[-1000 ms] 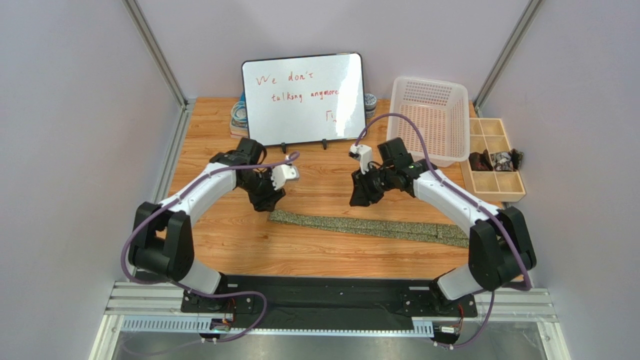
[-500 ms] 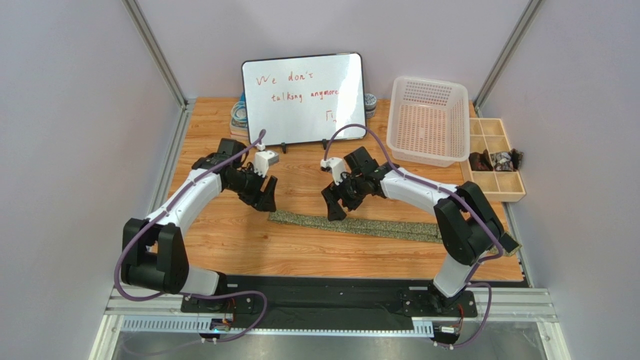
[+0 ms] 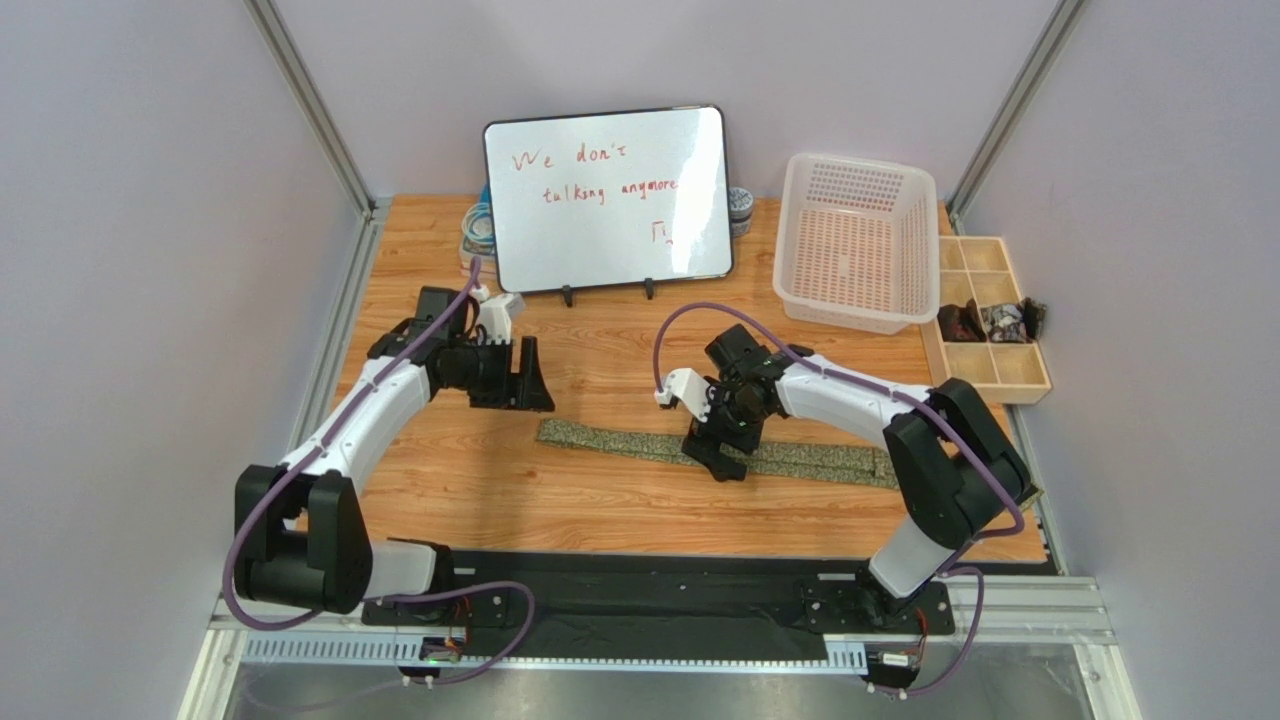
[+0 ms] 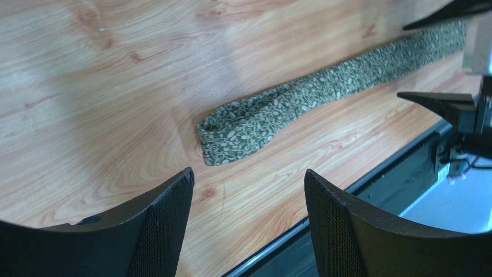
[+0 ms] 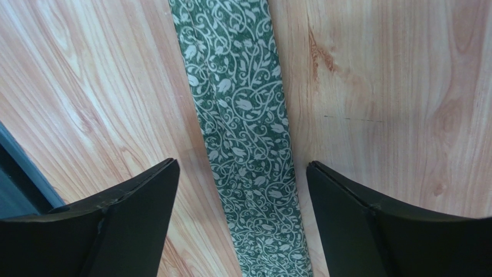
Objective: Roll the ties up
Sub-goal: Flatten out the tie at the center of the board, then roll the tie at the center of the board.
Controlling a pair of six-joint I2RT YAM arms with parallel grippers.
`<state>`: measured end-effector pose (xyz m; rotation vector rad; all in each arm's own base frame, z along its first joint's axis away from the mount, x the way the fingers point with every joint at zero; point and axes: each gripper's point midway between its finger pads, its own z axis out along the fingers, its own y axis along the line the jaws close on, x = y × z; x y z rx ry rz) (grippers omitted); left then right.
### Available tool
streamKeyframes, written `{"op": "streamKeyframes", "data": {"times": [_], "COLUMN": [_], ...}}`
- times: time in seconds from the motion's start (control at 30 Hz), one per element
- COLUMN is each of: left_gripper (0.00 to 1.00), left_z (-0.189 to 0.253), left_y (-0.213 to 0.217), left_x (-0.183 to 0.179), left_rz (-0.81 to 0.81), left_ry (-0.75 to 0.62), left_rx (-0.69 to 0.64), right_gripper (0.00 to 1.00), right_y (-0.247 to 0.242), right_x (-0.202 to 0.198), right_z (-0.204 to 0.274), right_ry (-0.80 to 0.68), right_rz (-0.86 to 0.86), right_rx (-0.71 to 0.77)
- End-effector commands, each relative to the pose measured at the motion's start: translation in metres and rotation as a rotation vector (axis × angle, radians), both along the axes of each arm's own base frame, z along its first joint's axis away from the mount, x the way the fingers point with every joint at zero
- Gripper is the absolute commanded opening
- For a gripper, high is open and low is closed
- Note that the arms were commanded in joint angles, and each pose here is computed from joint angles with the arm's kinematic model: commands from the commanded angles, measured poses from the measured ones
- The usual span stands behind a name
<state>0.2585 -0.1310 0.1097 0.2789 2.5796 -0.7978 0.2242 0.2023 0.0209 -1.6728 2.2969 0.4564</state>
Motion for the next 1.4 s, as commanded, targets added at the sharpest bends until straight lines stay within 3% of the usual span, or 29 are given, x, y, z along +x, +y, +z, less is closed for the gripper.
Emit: {"op": "streamKeyframes", "data": {"times": [0.0,0.13,0.4,0.57,0.63,0.7,0.83,0.93,1.17,1.37], "left_gripper": [0.76,0.75,0.7,0.68,0.68,0.68,0.68,0.67,0.58,0.56], "left_z": [-0.002,-0.011,-0.026,-0.026,-0.026,-0.026,-0.024,-0.026,-0.035,-0.039], "left_y": [0.014,0.019,0.023,0.019,0.016,0.013,0.003,-0.001,0.0,-0.003], "left_x": [0.004,-0.002,-0.006,-0.002,-0.003,-0.006,-0.009,-0.009,-0.006,-0.001], "left_rz": [0.198,0.279,0.346,0.342,0.33,0.317,0.286,0.274,0.274,0.258], "left_ry": [0.038,0.094,0.128,0.105,0.103,0.105,0.094,0.081,0.086,0.088], "left_rx": [0.012,0.01,0.021,-0.005,-0.026,-0.042,-0.078,-0.077,-0.051,-0.058], "right_gripper": [0.84,0.66,0.43,0.53,0.69,0.76,0.77,0.67,0.3,0.13], "right_y": [-0.012,-0.021,-0.017,-0.013,-0.007,0.003,0.03,0.063,0.133,0.188], "right_x": [0.002,0.007,0.003,-0.004,-0.004,-0.003,0.003,0.013,0.036,0.044], "right_z": [-0.005,-0.015,-0.004,0.012,0.025,0.041,0.068,0.089,0.104,0.097], "right_ry": [-0.055,-0.089,-0.076,-0.053,-0.05,-0.041,0.006,0.072,0.339,0.51], "right_rz": [0.074,0.079,0.074,0.059,0.036,0.005,-0.084,-0.205,-0.503,-0.64], "right_rx": [-0.05,-0.091,-0.066,-0.031,0.007,0.054,0.168,0.299,0.526,0.595]}}
